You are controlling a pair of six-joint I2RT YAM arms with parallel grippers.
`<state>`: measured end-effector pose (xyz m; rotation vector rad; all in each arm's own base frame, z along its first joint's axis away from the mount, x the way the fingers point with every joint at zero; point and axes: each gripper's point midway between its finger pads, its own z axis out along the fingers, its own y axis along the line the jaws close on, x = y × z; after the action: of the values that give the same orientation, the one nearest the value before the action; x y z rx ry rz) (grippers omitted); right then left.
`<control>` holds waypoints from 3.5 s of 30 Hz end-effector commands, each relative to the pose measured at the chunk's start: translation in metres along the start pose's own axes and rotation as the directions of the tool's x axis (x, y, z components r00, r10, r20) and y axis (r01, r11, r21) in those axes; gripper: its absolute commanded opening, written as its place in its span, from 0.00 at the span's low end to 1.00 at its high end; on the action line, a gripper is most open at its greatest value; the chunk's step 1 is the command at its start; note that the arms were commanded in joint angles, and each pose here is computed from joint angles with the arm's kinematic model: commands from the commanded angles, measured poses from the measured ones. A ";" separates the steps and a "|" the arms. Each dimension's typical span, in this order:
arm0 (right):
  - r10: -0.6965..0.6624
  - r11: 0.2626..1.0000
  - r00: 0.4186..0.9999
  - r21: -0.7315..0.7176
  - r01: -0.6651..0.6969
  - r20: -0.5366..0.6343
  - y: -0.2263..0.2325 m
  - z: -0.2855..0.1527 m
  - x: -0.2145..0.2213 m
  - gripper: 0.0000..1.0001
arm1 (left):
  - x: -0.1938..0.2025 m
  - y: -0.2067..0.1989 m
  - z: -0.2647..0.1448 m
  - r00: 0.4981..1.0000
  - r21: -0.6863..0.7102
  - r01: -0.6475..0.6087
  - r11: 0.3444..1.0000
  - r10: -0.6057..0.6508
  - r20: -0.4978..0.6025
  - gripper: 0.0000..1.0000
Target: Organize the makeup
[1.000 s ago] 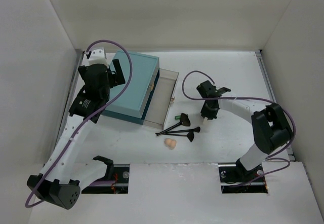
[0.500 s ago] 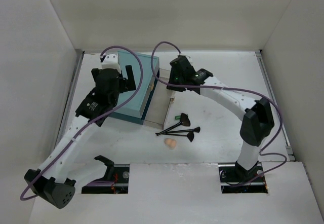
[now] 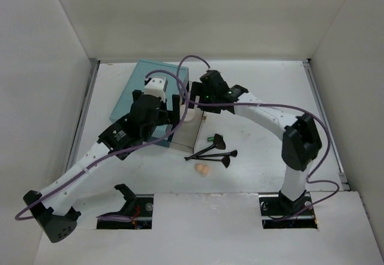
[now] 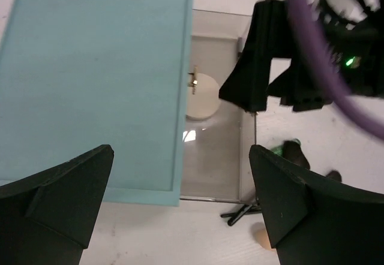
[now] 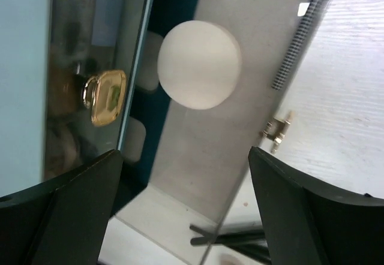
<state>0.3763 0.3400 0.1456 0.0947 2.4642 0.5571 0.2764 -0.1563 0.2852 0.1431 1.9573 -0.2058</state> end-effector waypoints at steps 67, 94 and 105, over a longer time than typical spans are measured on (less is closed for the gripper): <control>0.215 0.970 0.938 0.052 -0.238 0.272 -0.179 -0.137 0.018 1.00 | 0.105 -0.086 0.110 0.899 0.039 -0.290 0.956 0.286 -0.332 0.70; 0.241 0.952 0.883 0.080 -0.297 0.403 -0.221 -0.175 0.002 1.00 | 0.247 -0.187 0.052 0.704 0.620 -0.273 0.735 0.592 -0.392 0.82; 0.244 0.953 0.887 0.075 -0.295 0.393 -0.221 -0.172 0.003 1.00 | 0.277 -0.177 0.070 0.642 0.590 -0.297 0.751 0.614 -0.459 0.72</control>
<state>0.2825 0.0761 0.1674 0.5800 2.1488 0.4254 0.1953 -0.3391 0.0197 1.1803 2.4065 -0.3079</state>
